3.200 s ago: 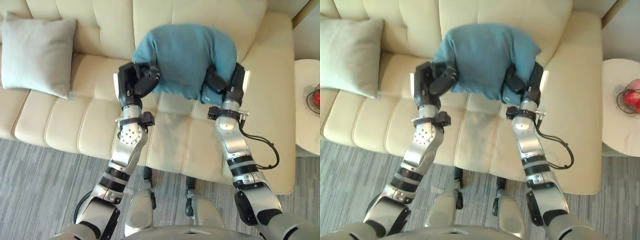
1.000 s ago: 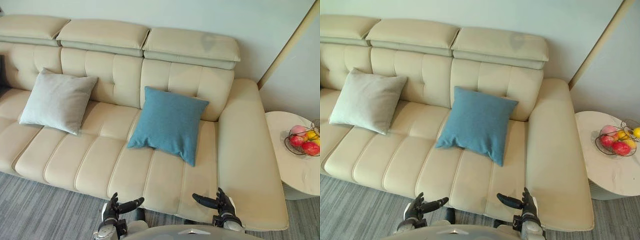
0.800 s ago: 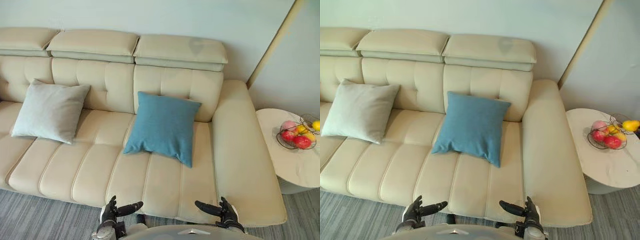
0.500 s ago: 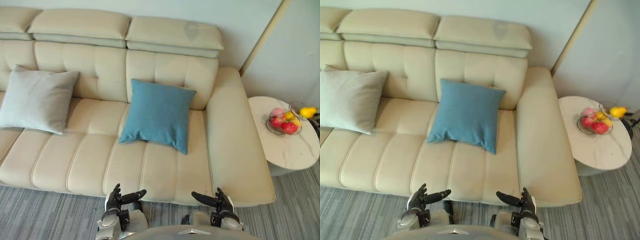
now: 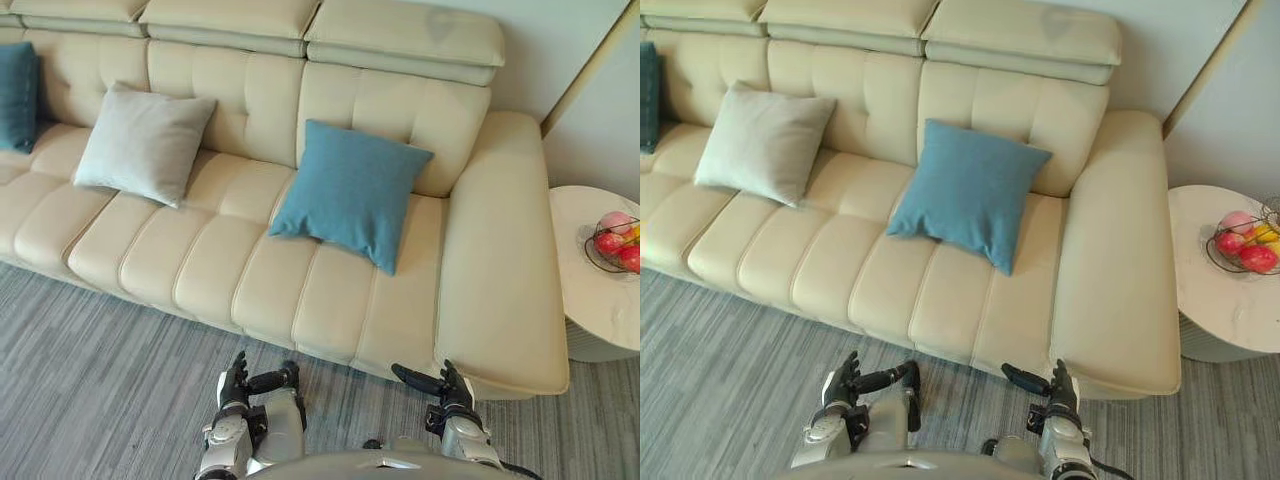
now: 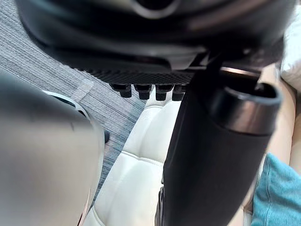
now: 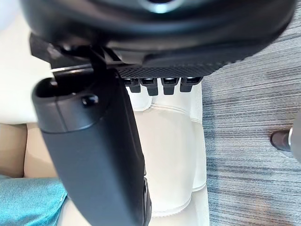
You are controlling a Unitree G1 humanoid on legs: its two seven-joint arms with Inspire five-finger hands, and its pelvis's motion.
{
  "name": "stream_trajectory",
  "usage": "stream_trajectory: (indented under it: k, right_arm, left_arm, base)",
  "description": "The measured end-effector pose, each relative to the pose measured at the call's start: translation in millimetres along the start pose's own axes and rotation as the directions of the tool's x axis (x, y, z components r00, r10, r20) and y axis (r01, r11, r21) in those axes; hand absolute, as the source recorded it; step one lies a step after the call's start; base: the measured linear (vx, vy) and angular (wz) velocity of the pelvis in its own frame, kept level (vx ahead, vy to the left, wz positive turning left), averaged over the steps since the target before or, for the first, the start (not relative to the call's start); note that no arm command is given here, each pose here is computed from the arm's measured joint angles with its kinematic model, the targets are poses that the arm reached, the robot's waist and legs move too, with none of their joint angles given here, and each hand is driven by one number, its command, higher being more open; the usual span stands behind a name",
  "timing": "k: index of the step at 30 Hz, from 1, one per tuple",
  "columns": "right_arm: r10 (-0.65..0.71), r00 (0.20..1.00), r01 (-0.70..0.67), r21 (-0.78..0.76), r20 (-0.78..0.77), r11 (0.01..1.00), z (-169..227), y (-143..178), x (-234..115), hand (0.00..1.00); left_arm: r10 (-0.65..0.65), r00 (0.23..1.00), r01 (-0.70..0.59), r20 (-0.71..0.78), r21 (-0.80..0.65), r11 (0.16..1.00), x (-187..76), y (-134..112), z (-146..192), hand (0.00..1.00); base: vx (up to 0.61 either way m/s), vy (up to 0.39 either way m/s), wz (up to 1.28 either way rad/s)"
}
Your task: Pick up cushions and gather them together orderly.
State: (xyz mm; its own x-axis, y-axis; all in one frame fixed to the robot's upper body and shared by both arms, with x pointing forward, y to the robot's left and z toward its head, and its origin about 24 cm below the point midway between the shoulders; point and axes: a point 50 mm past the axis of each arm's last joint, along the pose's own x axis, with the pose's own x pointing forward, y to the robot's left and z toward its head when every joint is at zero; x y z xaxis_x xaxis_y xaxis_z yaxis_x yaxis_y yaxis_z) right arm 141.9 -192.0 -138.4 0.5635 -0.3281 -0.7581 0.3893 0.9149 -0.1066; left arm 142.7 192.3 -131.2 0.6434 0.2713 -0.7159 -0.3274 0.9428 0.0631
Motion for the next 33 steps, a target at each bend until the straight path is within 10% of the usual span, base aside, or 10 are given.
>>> stream_trajectory:
  k: [33]
  right_arm:
    - [-0.098, 0.973, 0.118, 0.084, -0.208, 0.99, -38.8, -23.3, -2.5, 1.0]
  left_arm:
    - [0.08, 0.977, -0.056, -0.198, 0.121, 0.991, -5.8, 28.4, -43.8, 1.0]
  base:
    - [-0.05, 0.053, -0.01]
